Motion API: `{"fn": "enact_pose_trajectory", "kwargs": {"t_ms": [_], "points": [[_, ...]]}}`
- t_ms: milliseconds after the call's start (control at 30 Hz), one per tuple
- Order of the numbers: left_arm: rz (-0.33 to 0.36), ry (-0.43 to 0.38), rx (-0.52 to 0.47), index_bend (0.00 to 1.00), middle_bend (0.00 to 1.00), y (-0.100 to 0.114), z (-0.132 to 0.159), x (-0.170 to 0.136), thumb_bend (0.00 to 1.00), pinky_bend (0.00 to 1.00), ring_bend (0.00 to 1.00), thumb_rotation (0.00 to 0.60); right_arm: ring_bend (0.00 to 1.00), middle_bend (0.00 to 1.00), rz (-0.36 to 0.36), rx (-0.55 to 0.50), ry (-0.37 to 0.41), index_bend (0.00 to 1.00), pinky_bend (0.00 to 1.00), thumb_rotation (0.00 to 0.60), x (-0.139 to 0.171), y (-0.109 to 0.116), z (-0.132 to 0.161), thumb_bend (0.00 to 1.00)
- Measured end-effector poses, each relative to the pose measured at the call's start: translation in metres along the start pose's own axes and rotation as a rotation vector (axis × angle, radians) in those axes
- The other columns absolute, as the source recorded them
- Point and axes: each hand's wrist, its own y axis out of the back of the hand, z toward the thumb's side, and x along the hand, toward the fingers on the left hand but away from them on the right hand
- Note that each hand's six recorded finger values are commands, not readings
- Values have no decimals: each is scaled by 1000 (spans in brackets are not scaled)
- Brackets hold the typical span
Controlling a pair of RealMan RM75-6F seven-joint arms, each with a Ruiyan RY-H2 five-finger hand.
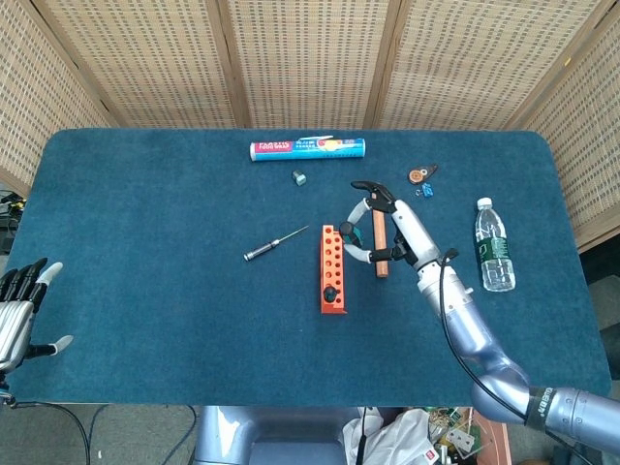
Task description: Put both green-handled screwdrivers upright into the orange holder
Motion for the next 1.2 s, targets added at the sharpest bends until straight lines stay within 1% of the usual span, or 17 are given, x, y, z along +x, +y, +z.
{"fn": "enact_pose_trajectory", "kwargs": {"t_ms": [167, 233, 367, 533, 667, 933, 1200], "points": [[-2, 1, 5, 0, 0, -1, 1, 1, 0, 0, 0, 600, 0, 135, 22, -92, -9, 658, 0, 600, -7, -9, -8, 334], [-1, 1, 5, 0, 0, -1, 1, 1, 0, 0, 0, 600, 0, 136, 27, -113, -10, 658, 0, 600, -10, -13, -12, 334], [0, 1, 6, 0, 0, -1, 1, 1, 0, 0, 0, 600, 0, 139, 30, -182, -9, 659, 0, 600, -15, -20, -18, 334], [-2, -3, 10, 0, 0, -2, 3, 0, 0, 0, 0, 600, 0, 143, 24, -244, 0, 661, 0, 600, -21, -25, -24, 334], [-3, -3, 14, 0, 0, -3, 3, 1, 0, 0, 0, 600, 0, 147, 24, -291, 12, 662, 0, 600, -27, -31, -21, 334], [-6, 1, 17, 0, 0, -4, 3, 2, 0, 0, 0, 600, 0, 152, 37, -286, 19, 662, 0, 600, -35, -42, -14, 334], [-1, 6, 5, 0, 0, -1, 1, 2, 0, 0, 0, 600, 0, 153, 51, -254, -11, 662, 0, 600, -43, -58, -21, 334]]}}
